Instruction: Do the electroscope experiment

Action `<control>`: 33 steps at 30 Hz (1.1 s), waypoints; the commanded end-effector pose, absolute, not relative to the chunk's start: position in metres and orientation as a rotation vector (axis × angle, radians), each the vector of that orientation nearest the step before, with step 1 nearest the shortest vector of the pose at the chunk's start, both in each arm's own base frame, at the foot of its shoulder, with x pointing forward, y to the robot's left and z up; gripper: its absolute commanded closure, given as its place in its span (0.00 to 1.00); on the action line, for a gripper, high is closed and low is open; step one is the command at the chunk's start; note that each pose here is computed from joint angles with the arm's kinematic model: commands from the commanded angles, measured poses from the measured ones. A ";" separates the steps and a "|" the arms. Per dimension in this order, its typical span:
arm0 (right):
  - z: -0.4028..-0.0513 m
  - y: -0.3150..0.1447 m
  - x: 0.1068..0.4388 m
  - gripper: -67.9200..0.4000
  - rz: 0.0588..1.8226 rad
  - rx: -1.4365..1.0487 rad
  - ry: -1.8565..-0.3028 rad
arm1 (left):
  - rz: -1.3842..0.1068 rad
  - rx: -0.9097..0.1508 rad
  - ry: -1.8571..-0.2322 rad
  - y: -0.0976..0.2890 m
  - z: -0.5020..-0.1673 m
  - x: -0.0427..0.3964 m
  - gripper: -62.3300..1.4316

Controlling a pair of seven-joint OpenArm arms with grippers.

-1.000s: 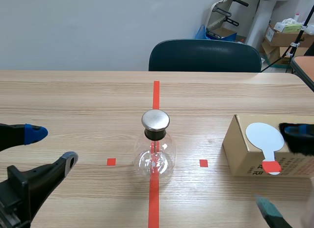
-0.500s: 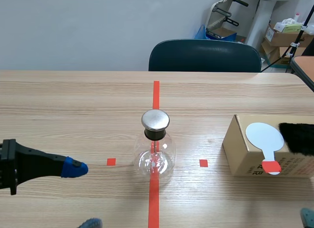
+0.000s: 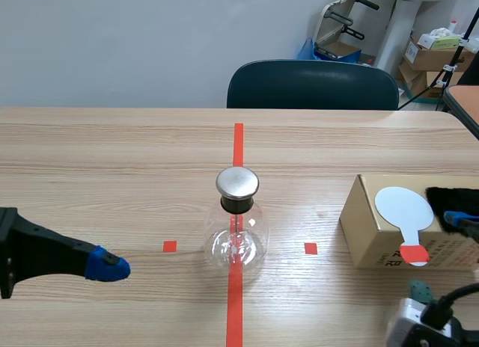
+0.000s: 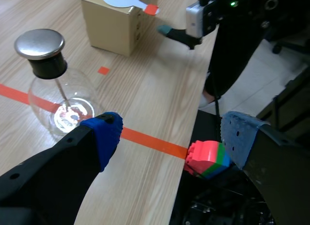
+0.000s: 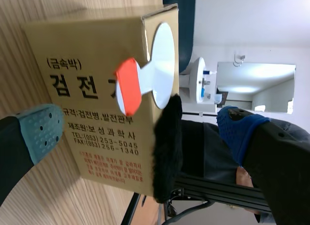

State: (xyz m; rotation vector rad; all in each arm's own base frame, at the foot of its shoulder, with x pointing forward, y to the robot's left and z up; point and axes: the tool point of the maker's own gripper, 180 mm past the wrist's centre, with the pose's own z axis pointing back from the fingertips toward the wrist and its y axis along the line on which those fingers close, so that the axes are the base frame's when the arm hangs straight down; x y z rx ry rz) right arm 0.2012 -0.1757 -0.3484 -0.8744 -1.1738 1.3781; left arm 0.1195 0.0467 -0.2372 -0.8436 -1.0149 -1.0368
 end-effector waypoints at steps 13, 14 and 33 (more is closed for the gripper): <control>-0.341 -0.163 0.212 0.00 1.413 -0.912 -1.207 | -0.988 -0.901 -1.097 0.036 -0.215 0.122 0.28; -0.341 -0.162 0.212 0.00 1.417 -0.912 -1.208 | -0.982 -0.904 -1.098 0.036 -0.215 0.122 0.28; -0.337 -0.162 0.213 0.81 1.425 -0.942 -1.223 | -0.975 -0.907 -1.100 0.036 -0.214 0.123 0.28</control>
